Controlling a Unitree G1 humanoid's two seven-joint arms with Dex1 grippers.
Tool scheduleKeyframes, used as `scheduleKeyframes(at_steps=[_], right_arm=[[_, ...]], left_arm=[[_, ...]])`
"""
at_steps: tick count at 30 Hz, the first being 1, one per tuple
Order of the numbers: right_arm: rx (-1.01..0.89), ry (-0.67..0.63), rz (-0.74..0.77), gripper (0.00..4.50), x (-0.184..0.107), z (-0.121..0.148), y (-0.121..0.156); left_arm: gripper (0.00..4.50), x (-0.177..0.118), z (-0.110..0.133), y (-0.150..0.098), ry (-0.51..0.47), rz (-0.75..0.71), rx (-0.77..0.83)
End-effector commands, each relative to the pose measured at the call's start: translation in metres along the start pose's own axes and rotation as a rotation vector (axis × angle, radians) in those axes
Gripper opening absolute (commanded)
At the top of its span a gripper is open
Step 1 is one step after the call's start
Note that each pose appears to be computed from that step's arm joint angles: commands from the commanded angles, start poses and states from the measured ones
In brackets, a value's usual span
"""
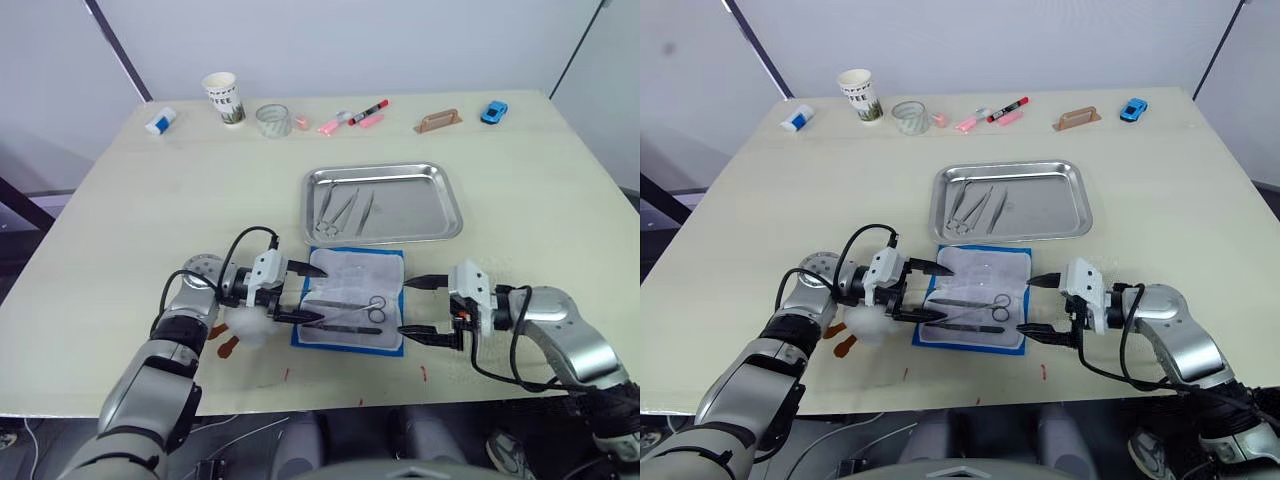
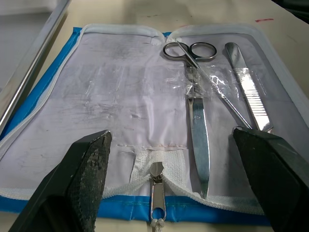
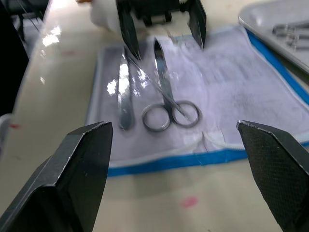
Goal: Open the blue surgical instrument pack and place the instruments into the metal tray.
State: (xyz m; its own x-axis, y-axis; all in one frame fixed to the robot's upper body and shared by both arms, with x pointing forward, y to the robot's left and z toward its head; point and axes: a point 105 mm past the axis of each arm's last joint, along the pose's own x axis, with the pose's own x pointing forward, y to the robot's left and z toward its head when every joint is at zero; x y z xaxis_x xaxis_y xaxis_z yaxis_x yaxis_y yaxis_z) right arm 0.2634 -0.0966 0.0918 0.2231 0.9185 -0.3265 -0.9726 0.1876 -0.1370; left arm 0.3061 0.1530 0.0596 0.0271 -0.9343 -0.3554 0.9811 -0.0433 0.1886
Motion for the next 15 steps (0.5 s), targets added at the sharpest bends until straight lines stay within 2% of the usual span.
scheduleKeyframes(at_steps=[1, 11, 15], right_arm=[[-0.046, -0.010, -0.007, 4.50, 0.010, 0.014, -0.002], [-0.067, 0.048, 0.014, 4.50, 0.024, 0.018, 0.005], [-0.067, 0.109, 0.003, 4.50, 0.027, 0.016, 0.003]], left_arm=[[4.27, 0.010, -0.036, -0.037, 0.096, -0.146, -0.128], [4.27, 0.010, -0.036, -0.038, 0.104, -0.158, -0.123], [4.27, 0.009, -0.037, -0.039, 0.108, -0.164, -0.126]])
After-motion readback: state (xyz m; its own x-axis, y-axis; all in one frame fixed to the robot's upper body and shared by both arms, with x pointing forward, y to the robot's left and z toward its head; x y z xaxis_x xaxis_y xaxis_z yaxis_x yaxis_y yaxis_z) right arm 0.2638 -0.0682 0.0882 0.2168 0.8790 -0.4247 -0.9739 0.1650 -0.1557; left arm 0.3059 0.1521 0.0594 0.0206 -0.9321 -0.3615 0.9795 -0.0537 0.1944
